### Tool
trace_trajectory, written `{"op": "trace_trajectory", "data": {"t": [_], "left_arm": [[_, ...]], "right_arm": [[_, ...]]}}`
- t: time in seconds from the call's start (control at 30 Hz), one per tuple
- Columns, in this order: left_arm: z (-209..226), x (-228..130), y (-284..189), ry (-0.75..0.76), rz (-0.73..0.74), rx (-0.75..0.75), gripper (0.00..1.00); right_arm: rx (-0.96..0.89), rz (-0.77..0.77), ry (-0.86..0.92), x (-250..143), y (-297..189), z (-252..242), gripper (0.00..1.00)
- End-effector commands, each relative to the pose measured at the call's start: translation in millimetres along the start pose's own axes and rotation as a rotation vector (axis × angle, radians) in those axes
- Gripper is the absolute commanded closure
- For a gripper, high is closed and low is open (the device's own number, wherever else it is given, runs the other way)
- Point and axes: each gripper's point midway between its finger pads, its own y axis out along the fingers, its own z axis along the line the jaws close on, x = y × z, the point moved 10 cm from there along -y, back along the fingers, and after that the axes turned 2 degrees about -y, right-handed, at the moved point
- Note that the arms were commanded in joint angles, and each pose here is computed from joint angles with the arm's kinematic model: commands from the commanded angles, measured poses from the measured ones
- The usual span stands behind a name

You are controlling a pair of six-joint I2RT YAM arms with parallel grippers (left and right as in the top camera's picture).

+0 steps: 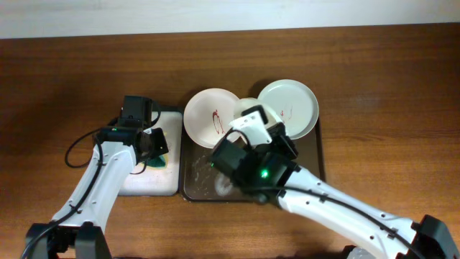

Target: Clean dirty plates on tray and stack at the side

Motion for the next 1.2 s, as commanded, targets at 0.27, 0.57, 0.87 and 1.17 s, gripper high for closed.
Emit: {"op": "trace_trajectory", "data": {"t": [0.27, 0.57, 0.87, 1.17], "left_arm": [[2, -1, 4, 0.014, 0.012, 0.014, 1.00], [2, -1, 4, 0.014, 0.012, 0.013, 1.00], [2, -1, 4, 0.013, 0.012, 0.013, 1.00], [1, -1, 4, 0.013, 0.009, 0.012, 1.00]], "right_arm": [[0.262, 0.548, 0.788, -57, 143, -121, 0.96], [0.140, 0.831, 1.202, -177, 198, -207, 0.96], [0.317, 0.865, 1.213, -186, 210, -192, 0.59], [0.936, 0.454, 0.802, -84, 193, -130, 0.37]]}}
